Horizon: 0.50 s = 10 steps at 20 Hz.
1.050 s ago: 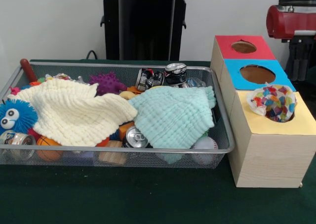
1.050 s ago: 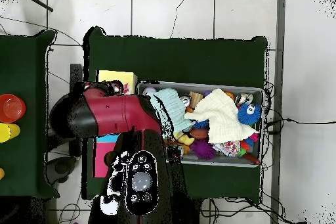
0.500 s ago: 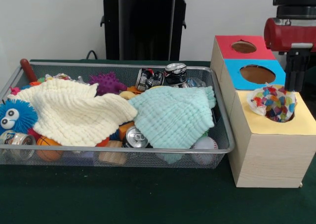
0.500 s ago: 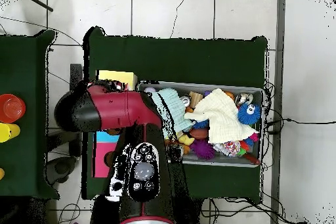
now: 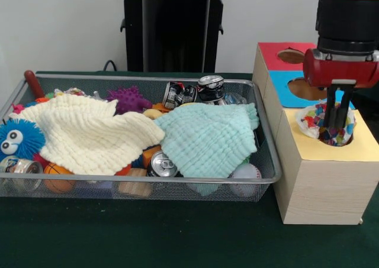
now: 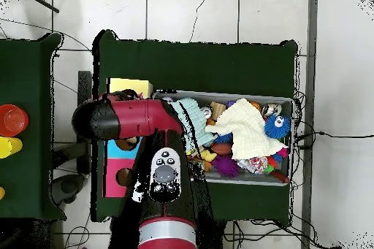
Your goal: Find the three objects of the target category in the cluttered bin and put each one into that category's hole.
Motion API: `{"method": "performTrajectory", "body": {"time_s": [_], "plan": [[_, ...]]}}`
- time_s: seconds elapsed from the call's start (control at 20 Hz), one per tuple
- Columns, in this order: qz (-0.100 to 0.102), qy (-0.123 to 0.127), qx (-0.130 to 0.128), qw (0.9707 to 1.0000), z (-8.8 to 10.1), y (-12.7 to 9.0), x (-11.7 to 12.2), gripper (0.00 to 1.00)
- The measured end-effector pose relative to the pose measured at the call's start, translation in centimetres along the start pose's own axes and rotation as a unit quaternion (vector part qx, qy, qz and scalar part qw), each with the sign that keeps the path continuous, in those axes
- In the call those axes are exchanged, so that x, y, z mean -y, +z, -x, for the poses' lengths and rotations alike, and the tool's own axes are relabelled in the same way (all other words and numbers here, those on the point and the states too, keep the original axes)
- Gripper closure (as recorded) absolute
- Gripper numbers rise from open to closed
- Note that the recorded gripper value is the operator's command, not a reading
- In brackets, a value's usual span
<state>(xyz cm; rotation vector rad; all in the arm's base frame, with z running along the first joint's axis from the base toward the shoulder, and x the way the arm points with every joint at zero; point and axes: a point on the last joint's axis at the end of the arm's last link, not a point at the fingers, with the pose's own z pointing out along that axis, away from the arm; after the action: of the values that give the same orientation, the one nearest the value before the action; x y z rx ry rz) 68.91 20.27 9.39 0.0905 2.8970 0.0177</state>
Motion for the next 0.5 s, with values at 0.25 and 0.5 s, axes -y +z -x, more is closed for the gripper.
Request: {"method": "performTrajectory", "body": {"time_s": [0.25, 0.5], "plan": [[0.004, 0.02, -0.034, 0.9992, -0.5, 1.4, 1.1, 1.0], [0.011, 0.036, -0.055, 0.9978, -0.8, 2.6, 1.3, 1.0]]}}
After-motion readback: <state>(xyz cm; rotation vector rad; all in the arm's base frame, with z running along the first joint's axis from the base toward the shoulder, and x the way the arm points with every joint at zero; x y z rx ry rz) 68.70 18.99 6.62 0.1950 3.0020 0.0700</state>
